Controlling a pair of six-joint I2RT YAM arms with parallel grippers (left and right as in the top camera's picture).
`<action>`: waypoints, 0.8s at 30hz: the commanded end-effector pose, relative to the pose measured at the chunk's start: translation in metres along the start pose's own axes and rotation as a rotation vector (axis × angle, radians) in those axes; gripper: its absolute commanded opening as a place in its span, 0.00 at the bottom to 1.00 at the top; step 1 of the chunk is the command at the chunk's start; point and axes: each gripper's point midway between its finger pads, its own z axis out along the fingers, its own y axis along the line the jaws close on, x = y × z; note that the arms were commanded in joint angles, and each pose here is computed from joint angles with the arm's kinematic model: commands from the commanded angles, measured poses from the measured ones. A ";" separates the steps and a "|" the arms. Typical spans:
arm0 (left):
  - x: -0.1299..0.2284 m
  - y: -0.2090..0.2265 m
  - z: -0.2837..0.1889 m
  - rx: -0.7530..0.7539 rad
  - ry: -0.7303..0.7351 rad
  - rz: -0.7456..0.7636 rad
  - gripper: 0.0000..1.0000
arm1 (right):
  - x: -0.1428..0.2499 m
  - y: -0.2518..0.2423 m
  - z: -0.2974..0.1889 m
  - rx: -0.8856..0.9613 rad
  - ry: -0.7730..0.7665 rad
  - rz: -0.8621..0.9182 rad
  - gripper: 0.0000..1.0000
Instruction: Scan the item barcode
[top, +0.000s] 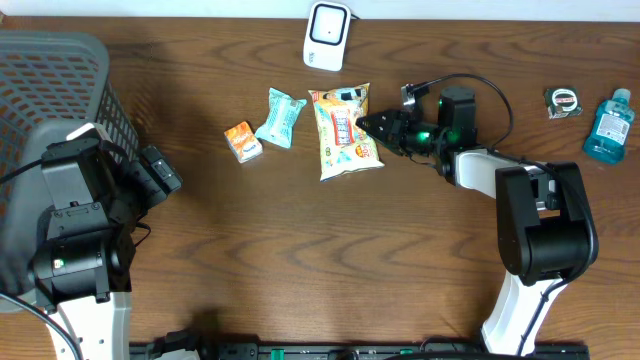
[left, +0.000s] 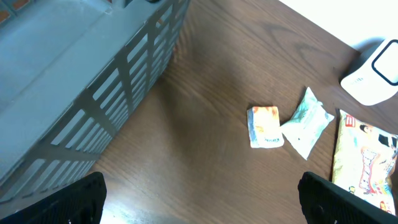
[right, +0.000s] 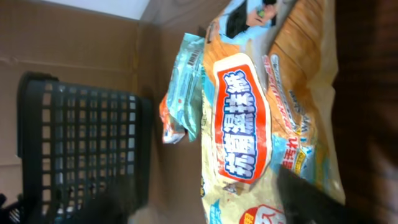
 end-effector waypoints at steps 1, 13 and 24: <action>-0.003 0.003 -0.001 -0.014 -0.009 -0.013 0.98 | -0.011 0.007 -0.004 0.018 -0.037 -0.039 0.85; -0.003 0.003 -0.001 -0.014 -0.009 -0.013 0.98 | -0.076 0.004 -0.033 0.615 -0.140 -0.264 0.99; -0.003 0.003 -0.001 -0.014 -0.009 -0.013 0.98 | -0.104 0.022 -0.009 0.604 -0.223 -0.419 0.99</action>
